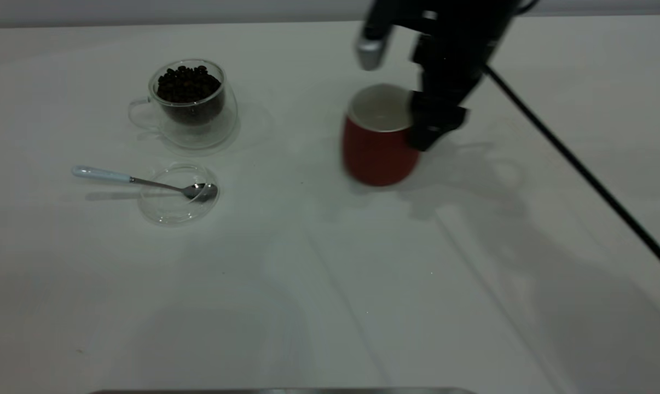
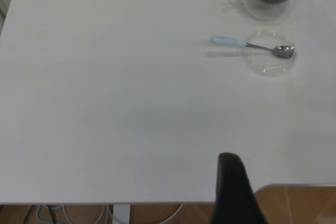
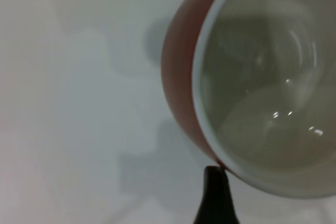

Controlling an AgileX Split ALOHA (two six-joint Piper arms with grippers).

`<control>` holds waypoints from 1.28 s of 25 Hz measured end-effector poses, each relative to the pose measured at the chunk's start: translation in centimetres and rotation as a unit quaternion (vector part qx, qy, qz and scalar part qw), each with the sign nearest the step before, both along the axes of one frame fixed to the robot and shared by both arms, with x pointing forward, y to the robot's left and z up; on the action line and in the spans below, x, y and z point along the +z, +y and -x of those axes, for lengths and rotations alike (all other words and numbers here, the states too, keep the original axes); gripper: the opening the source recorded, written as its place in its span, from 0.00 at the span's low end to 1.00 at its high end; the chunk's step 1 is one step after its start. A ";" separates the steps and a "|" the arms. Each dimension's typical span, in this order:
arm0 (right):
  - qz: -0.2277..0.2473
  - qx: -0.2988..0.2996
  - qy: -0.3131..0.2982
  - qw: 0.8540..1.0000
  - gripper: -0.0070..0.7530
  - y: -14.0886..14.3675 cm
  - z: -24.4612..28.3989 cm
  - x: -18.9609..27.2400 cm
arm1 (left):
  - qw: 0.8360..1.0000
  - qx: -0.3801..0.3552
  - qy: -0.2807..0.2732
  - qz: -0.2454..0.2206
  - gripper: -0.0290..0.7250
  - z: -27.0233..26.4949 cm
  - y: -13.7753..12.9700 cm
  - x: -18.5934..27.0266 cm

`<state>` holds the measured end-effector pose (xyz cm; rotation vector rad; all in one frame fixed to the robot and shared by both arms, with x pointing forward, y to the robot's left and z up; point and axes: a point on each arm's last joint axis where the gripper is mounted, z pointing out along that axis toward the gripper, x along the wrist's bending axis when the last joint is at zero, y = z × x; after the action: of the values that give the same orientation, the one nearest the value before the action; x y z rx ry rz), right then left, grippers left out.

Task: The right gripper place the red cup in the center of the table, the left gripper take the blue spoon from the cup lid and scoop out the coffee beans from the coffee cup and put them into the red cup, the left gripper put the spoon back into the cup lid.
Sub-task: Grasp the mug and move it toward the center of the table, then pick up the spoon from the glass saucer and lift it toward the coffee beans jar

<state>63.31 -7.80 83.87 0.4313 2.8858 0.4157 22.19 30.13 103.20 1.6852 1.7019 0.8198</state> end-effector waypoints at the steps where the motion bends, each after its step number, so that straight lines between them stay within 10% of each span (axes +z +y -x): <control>1: -0.006 0.000 -0.002 1.000 0.80 0.7 0.1 0.2 | 1.000 0.000 0.000 0.000 0.74 0.0 0.0 0.0; 13: 0.038 -0.129 0.176 0.975 0.79 -1.4 2.7 11.2 | 1.000 0.003 0.000 -0.004 0.74 0.0 0.1 0.0; 22: -0.027 -0.204 0.072 0.976 0.79 -4.9 7.7 24.2 | 1.000 0.003 0.000 -0.004 0.74 0.0 0.1 0.0; 32: -0.045 -0.355 0.084 0.930 0.79 -13.0 22.6 24.8 | 1.000 0.001 0.000 -0.001 0.74 0.0 0.0 0.0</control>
<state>40.73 -20.76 108.64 1.5146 2.6061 0.3896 22.19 30.16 103.20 1.6848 1.7041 0.8232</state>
